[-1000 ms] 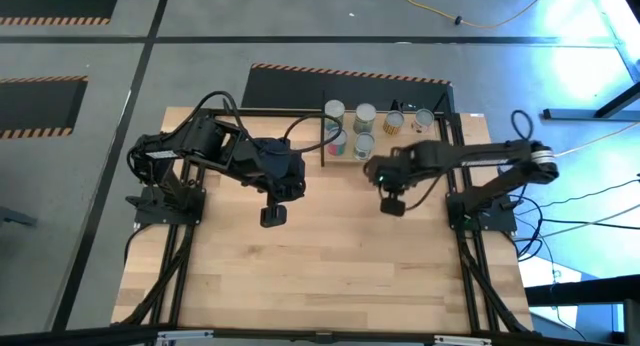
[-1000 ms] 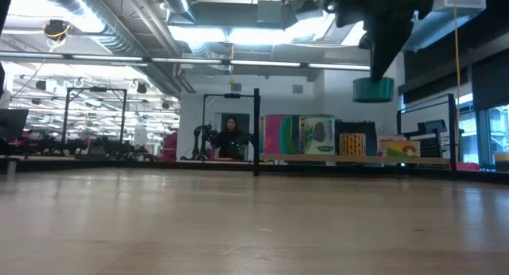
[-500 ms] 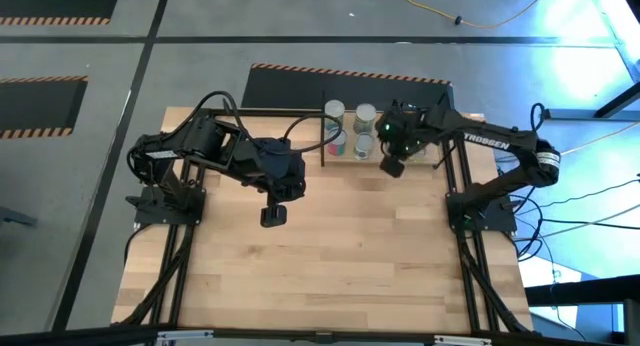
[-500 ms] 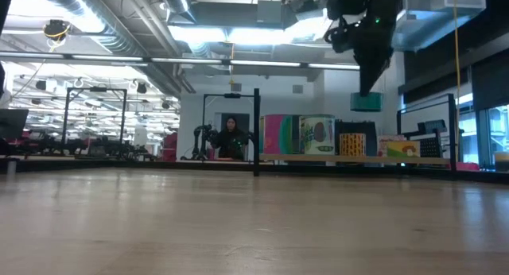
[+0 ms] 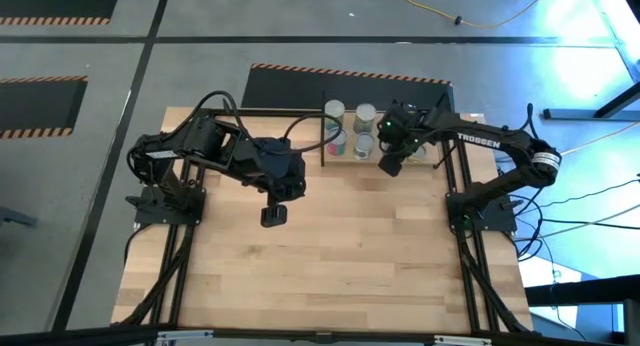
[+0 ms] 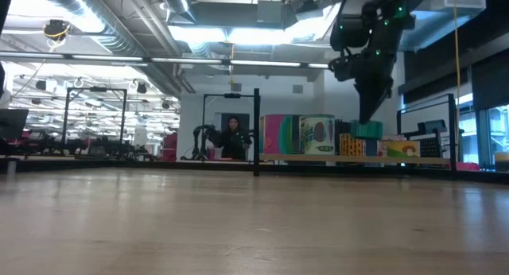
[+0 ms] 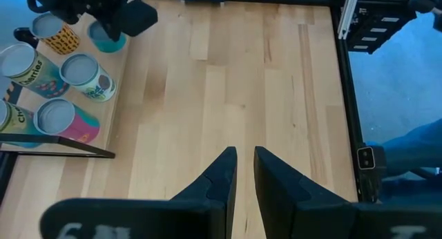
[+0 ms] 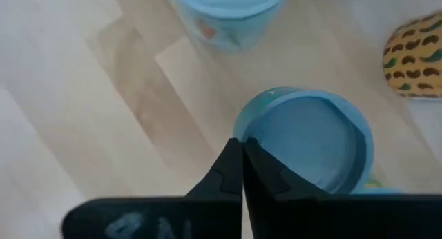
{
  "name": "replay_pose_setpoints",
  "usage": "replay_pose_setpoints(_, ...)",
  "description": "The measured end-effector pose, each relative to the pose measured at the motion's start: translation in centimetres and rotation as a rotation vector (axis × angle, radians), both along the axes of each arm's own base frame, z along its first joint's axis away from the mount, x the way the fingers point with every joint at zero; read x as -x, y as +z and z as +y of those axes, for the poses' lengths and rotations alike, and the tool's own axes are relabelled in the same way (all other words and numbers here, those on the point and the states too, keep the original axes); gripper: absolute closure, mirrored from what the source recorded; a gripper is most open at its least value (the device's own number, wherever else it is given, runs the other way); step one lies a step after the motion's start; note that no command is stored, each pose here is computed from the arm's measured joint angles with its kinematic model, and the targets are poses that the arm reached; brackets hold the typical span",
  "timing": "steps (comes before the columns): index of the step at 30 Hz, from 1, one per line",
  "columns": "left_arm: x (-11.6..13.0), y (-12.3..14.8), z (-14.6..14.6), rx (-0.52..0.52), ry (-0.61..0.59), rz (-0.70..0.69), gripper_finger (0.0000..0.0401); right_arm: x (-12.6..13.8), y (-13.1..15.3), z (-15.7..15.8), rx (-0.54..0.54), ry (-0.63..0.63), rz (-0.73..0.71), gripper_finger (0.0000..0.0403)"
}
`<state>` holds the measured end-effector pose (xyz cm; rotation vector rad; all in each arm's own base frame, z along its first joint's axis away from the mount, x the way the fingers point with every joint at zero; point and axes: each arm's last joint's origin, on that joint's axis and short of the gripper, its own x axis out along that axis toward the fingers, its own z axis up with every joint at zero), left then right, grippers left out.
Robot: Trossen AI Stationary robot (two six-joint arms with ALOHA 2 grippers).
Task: Pick and place cans onto a shelf
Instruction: Put the canned tuna on the shelf
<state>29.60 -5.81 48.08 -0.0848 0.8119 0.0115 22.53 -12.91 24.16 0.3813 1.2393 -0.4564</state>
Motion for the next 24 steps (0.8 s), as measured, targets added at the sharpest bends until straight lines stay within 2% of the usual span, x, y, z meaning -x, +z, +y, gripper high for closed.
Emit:
replay_pose_setpoints(5,0.0,0.0,0.0,-0.002,0.002,-0.001,0.0356,-0.2,-0.8,-0.5,0.044,0.003,-0.048,0.0403)
replay_pose_setpoints(15,-0.1,0.1,0.0,0.005,0.005,-0.018,0.0356,0.9,-3.6,-1.1,0.057,-0.041,0.012,0.0403)
replay_pose_setpoints(24,-0.2,0.2,0.0,0.007,0.005,-0.028,0.0356,1.0,-3.9,-1.0,0.066,0.009,0.018,0.0393)
